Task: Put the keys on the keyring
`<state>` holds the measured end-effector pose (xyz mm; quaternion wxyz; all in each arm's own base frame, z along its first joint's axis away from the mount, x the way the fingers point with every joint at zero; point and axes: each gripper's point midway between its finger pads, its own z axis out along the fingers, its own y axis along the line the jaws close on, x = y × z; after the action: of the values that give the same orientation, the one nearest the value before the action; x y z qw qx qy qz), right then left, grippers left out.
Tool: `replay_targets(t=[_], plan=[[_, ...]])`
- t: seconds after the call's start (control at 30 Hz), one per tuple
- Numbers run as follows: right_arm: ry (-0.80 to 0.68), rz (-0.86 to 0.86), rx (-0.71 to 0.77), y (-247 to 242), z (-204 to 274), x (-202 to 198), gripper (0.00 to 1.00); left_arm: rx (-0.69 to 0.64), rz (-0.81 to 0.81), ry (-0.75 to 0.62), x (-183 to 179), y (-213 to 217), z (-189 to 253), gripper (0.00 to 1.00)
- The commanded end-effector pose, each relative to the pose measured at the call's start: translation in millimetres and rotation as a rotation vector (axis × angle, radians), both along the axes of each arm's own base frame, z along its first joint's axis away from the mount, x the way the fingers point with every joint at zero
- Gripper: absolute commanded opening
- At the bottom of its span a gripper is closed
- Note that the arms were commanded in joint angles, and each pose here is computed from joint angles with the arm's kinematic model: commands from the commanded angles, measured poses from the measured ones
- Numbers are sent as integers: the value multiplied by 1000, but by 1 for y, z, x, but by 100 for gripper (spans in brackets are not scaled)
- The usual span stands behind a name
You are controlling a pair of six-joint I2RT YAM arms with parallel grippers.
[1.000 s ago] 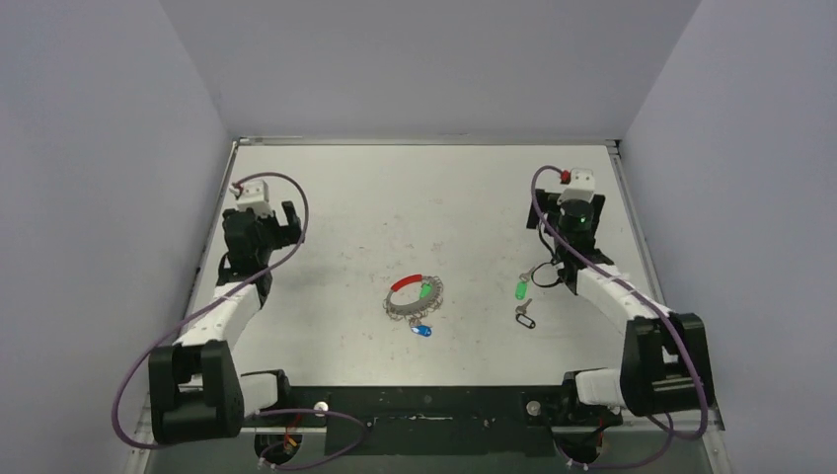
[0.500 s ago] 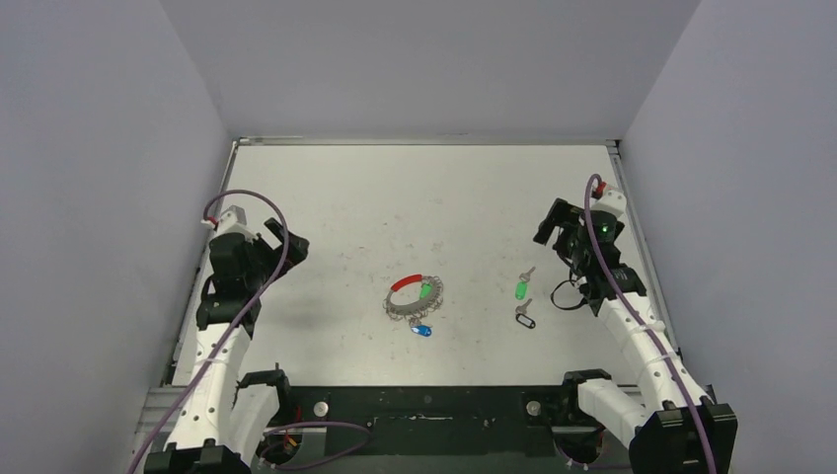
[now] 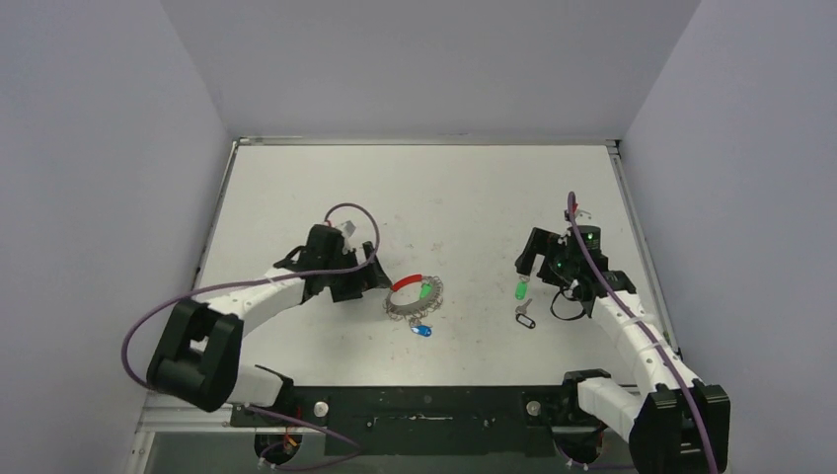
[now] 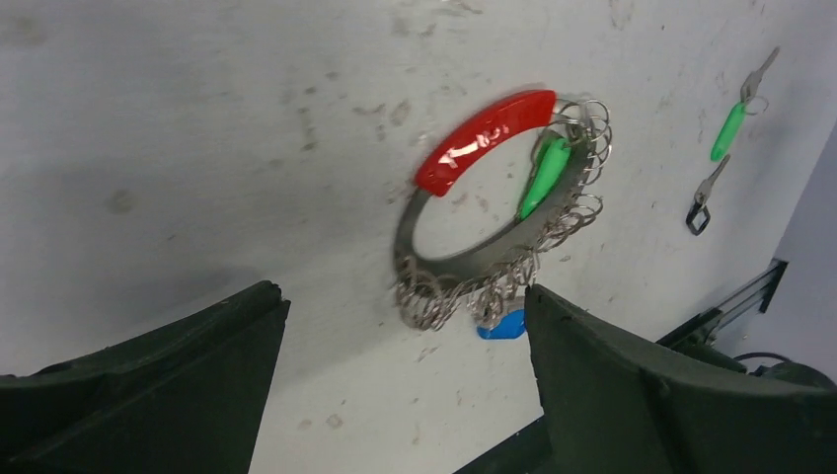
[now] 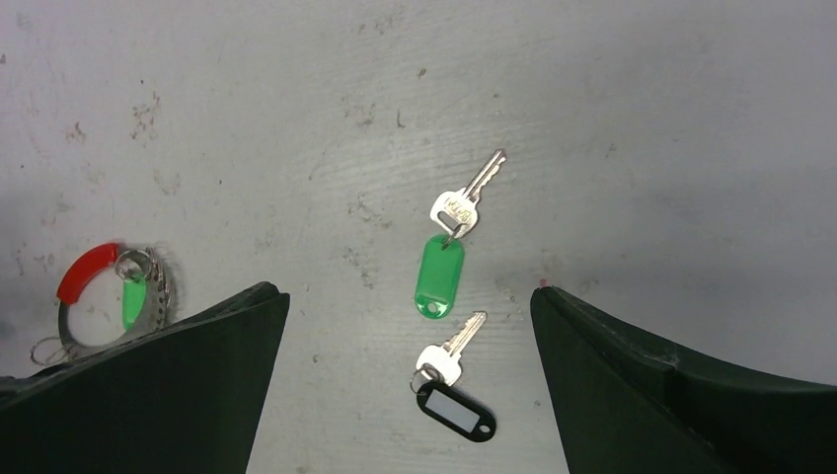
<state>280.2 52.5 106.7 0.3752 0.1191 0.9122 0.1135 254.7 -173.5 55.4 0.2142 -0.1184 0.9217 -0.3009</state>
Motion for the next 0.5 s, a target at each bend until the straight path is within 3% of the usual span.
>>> replay_targets(t=[0.0, 0.1, 0.2, 0.3, 0.47], plan=[[1, 121, 144, 39, -9, -1, 100, 106, -137, -107, 37, -50, 21, 85], [18, 195, 163, 70, -15, -4, 100, 249, -211, -103, 43, -64, 12, 80], [26, 272, 202, 105, -19, -6, 92, 398, -263, -102, 48, -67, 2, 76], [48, 313, 239, 132, -26, -7, 79, 532, -307, -70, 48, -62, -13, 65], [81, 352, 332, 174, -41, -6, 66, 587, -346, -26, 40, -57, -31, 61]])
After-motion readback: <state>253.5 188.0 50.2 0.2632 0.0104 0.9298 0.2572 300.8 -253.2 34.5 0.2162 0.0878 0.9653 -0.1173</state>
